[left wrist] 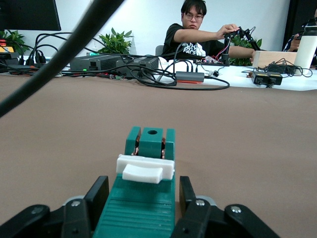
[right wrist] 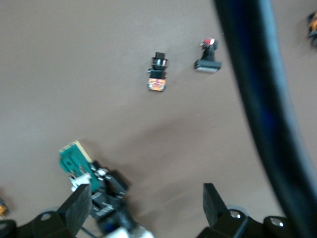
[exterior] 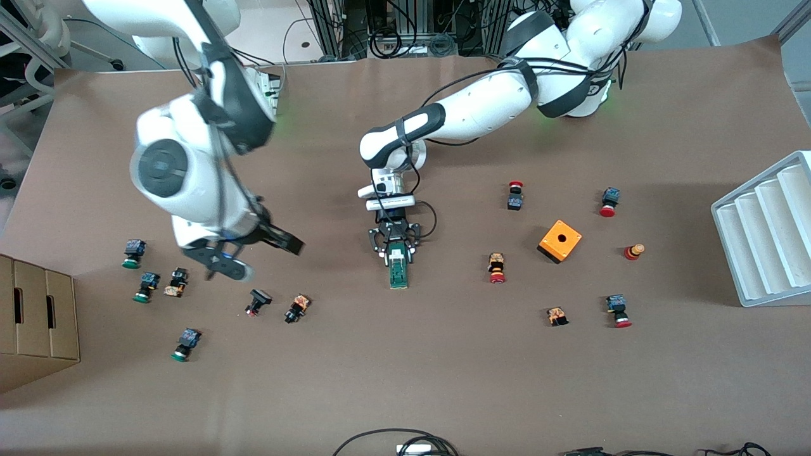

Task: Close load switch with both arms
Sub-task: 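Move the right gripper to the white lever of the switch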

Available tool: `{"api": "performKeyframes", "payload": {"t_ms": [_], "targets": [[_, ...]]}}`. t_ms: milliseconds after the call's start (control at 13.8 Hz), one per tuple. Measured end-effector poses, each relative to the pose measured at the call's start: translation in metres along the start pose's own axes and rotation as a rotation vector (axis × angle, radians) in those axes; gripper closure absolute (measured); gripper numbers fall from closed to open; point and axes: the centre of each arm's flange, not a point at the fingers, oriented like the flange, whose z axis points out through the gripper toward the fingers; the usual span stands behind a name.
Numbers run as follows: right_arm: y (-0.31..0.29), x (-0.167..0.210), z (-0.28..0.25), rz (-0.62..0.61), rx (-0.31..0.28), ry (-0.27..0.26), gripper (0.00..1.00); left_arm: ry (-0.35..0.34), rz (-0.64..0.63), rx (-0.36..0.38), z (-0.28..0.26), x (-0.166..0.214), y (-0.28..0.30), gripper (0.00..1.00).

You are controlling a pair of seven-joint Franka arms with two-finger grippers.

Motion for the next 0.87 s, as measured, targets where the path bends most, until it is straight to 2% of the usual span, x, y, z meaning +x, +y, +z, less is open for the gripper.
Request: {"api": "performKeyframes", "payload": {"t_ms": [145, 218, 290, 436, 508, 726, 871], "targets": [[-0.026, -0.009, 0.026, 0.139, 0.045, -0.004, 0.00, 0.002, 0.001, 0.000, 0.000, 0.000, 0.000, 0.39], [-0.036, -0.013, 0.038, 0.199, 0.054, -0.001, 0.00, 0.003, 0.001, 0.001, 0.000, 0.000, 0.000, 0.39], [-0.044, -0.018, 0.049, 0.258, 0.061, 0.003, 0.00, 0.003, 0.001, 0.000, 0.000, 0.000, 0.000, 0.45], [-0.059, -0.027, 0.065, 0.368, 0.087, 0.010, 0.00, 0.005, 0.004, -0.001, -0.001, -0.001, 0.000, 0.49], [-0.066, -0.033, 0.072, 0.418, 0.105, 0.009, 0.00, 0.006, 0.004, -0.001, -0.001, -0.001, 0.000, 0.48], [-0.088, -0.055, 0.091, 0.528, 0.151, 0.012, 0.01, 0.006, 0.004, -0.001, -0.001, -0.001, 0.000, 0.48], [-0.099, -0.067, 0.105, 0.561, 0.173, 0.015, 0.04, 0.006, 0.004, -0.001, -0.001, -0.001, 0.000, 0.48]]}}
